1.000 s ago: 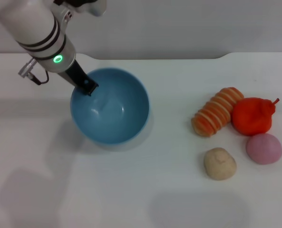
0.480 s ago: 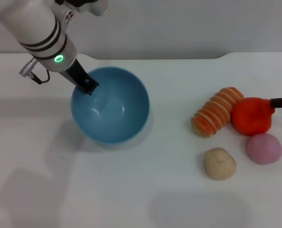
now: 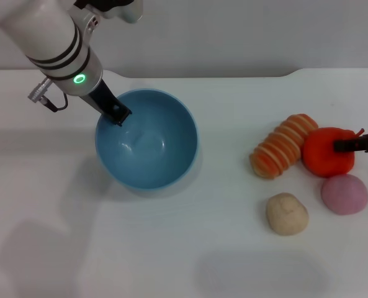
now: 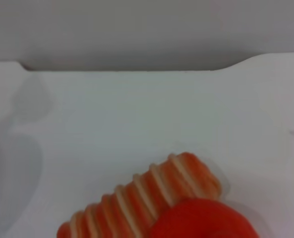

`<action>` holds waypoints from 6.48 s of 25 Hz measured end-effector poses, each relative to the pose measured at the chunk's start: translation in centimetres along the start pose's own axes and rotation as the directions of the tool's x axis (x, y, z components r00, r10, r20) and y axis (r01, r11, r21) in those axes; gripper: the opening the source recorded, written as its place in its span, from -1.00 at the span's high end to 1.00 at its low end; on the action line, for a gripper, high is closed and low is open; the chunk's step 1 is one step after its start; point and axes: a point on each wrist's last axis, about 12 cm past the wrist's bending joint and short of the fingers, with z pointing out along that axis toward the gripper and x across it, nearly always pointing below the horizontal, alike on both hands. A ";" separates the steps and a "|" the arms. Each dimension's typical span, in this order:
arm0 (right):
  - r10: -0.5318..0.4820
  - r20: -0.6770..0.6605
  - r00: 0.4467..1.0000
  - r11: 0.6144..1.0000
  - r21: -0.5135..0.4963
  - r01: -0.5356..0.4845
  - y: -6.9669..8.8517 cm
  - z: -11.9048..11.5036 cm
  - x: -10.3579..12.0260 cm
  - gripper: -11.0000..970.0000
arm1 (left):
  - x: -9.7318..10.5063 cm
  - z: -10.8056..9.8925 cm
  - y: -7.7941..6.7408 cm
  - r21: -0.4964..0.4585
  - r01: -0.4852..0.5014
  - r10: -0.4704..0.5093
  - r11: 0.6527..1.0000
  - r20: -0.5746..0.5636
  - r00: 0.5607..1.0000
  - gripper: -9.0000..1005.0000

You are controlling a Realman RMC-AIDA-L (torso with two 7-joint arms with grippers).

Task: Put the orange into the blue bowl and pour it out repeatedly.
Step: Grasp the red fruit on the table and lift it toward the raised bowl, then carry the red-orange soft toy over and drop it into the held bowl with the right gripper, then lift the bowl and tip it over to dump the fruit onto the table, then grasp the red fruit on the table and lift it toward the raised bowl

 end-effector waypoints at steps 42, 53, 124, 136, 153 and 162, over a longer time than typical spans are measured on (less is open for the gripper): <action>-0.434 0.252 0.865 0.734 -0.458 0.502 14.4 -3.1 -7.3 0.89 | 0.0 -0.6 -2.2 0.120 -0.007 0.019 0.993 -0.098 0.995 0.99; -0.425 0.154 0.892 0.700 -0.569 0.432 16.2 0.6 -6.8 0.89 | 0.1 0.0 -2.2 0.107 -0.016 0.025 0.994 -0.085 0.996 0.98; -0.041 0.728 0.684 0.999 0.039 0.018 -0.8 -2.1 6.4 -0.38 | -3.0 0.9 -9.1 -0.642 -0.426 0.770 0.637 0.550 0.322 0.98; -0.033 0.733 0.679 0.999 0.031 0.016 -0.8 -2.1 6.2 -0.38 | -1.1 1.5 -9.9 -0.673 -0.408 0.786 0.617 0.560 0.264 0.98; -0.064 0.623 0.780 0.990 -0.057 0.126 0.4 -4.6 3.3 -0.38 | -2.9 -1.1 -3.0 -0.202 -0.242 0.301 0.949 0.343 0.890 0.98; 0.018 0.311 0.950 0.941 -0.326 0.089 2.6 -7.3 -0.9 -0.38 | -0.9 -1.2 0.7 -0.028 -0.026 0.032 0.999 0.203 0.979 0.98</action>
